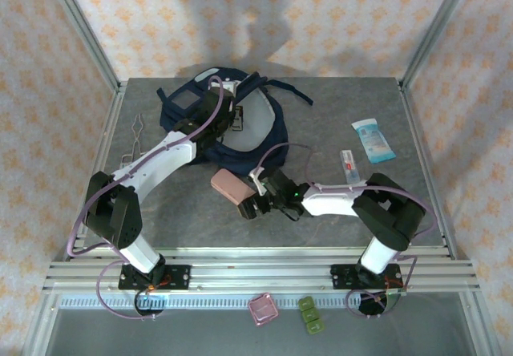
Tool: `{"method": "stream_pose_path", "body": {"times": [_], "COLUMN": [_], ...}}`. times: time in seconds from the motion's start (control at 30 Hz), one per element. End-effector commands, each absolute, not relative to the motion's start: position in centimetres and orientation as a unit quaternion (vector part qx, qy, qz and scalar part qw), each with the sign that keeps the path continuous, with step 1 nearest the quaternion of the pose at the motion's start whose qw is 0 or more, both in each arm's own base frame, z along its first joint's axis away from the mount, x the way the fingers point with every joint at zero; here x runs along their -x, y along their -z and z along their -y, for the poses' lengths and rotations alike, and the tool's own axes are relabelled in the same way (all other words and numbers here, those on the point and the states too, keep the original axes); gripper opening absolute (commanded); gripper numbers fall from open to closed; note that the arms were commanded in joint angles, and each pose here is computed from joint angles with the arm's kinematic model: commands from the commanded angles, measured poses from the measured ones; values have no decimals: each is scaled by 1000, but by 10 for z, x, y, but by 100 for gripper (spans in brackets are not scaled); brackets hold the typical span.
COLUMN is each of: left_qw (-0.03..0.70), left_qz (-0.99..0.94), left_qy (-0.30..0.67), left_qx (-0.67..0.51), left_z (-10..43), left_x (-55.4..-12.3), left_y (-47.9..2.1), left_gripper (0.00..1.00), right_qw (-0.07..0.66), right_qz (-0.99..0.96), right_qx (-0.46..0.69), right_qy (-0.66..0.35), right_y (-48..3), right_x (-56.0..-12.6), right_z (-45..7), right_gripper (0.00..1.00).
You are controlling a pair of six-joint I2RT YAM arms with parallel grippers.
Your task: Pack the student bag
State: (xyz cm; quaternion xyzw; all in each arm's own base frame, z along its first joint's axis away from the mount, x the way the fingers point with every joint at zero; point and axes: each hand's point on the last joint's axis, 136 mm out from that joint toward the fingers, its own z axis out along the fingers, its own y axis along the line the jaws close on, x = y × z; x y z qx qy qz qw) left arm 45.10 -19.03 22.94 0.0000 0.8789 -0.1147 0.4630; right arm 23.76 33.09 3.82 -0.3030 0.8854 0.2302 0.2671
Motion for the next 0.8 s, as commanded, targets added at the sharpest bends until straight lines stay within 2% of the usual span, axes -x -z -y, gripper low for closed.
{"method": "stream_pose_path", "body": {"times": [0.0, 0.1, 0.2, 0.37, 0.53, 0.6, 0.77], "left_qw": [511, 510, 507, 508, 510, 511, 513], "left_qz": [-847, -848, -849, -849, -848, -848, -847], "left_qy": [146, 147, 148, 148, 143, 141, 140], "left_qx": [10, 10, 10, 10, 12, 13, 16], "left_z": [194, 194, 195, 195, 192, 190, 189], "left_x": [-455, -455, -455, -455, -454, -454, -455], "left_y": [-271, -270, -268, -266, -269, -269, -271], "left_gripper": [0, 0, 0, 0, 0, 0, 0], "right_qw": [295, 288, 287, 273, 291, 300, 317], "right_qz": [-880, -881, -880, -880, -870, -869, -867], "right_qx": [328, 339, 346, 364, 371, 365, 353], "right_qy": [-174, -161, -153, -136, -142, -148, -151], "right_y": [-37, -28, -20, -8, -23, -32, -45], "right_x": [-247, -247, -247, -241, -232, -231, -228], "right_z": [-336, -343, -350, -360, -362, -359, -346], "right_gripper": [99, 97, 91, 72, 56, 52, 51]}}
